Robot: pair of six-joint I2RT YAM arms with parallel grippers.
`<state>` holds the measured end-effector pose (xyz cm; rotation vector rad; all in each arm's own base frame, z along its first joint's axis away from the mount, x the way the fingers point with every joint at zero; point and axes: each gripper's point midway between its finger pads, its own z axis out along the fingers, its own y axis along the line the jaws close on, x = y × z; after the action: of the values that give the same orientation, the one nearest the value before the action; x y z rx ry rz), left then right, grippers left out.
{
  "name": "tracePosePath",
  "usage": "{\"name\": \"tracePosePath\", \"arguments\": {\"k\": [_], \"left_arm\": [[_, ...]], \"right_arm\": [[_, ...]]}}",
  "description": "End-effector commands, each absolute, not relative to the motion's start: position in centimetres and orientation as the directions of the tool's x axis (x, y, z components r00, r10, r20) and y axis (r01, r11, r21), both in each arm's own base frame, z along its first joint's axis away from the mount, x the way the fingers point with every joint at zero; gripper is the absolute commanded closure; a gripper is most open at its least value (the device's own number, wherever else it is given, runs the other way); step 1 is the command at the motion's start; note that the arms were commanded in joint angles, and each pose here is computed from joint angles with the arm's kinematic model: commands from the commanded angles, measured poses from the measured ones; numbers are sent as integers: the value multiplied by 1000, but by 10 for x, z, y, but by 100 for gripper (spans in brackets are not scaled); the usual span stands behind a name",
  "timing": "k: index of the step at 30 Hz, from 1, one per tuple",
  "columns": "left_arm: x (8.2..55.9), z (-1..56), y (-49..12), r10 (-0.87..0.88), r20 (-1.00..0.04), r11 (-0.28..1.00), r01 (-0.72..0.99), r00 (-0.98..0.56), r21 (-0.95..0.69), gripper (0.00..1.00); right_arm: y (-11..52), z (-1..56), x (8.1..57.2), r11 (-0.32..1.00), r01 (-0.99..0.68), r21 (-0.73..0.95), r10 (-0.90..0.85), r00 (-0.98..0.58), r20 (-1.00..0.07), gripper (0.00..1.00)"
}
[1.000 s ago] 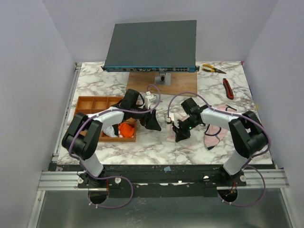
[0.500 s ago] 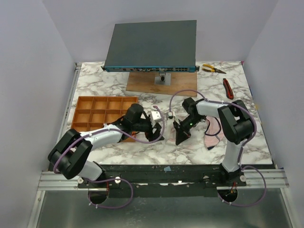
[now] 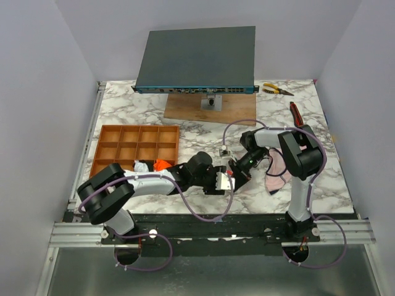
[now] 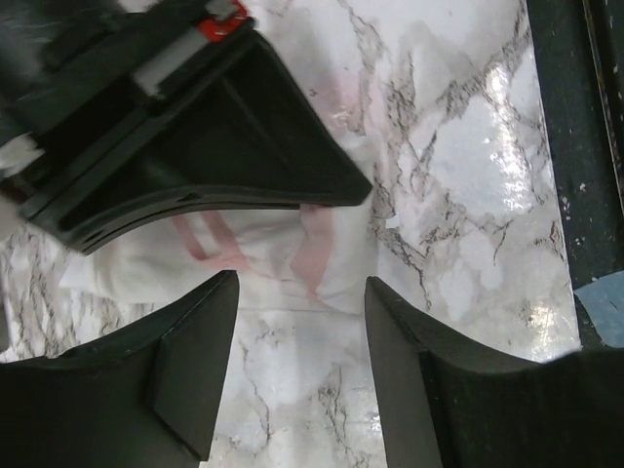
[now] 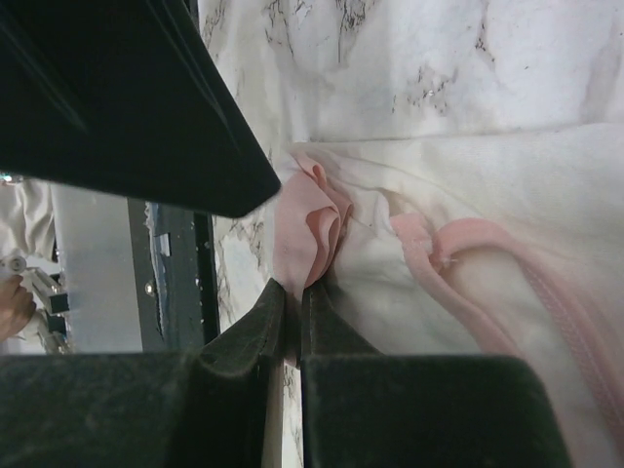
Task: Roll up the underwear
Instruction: Roll the underwear to the center of the board.
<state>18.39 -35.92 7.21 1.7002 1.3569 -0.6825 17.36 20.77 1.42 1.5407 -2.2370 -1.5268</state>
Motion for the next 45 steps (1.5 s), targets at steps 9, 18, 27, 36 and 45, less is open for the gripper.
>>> {"name": "tracePosePath", "arguments": {"k": [9,18,27,36,45], "left_arm": [[177,38,-376,595,-708,-182,922,381,343,56],[171,21,-374,626,-692,-214,933,360,291,60],[164,7,-374,673,-666,-255,946,323,202,77],[151,-2,-367,712,-661,-269,962,235,52,100],[152,12,-365,725,-686,-233,957,52,-173,100]], "right_arm": [[189,-17,181,60,-743,667,-789,-444,-424,98],[186,-16,183,72,-749,659,-790,-446,-421,98],[186,-15,185,86,-747,659,-787,-457,-415,94],[184,-9,192,109,-772,626,-783,-454,-424,82],[176,14,213,176,-841,513,-766,-443,-465,51]]}}
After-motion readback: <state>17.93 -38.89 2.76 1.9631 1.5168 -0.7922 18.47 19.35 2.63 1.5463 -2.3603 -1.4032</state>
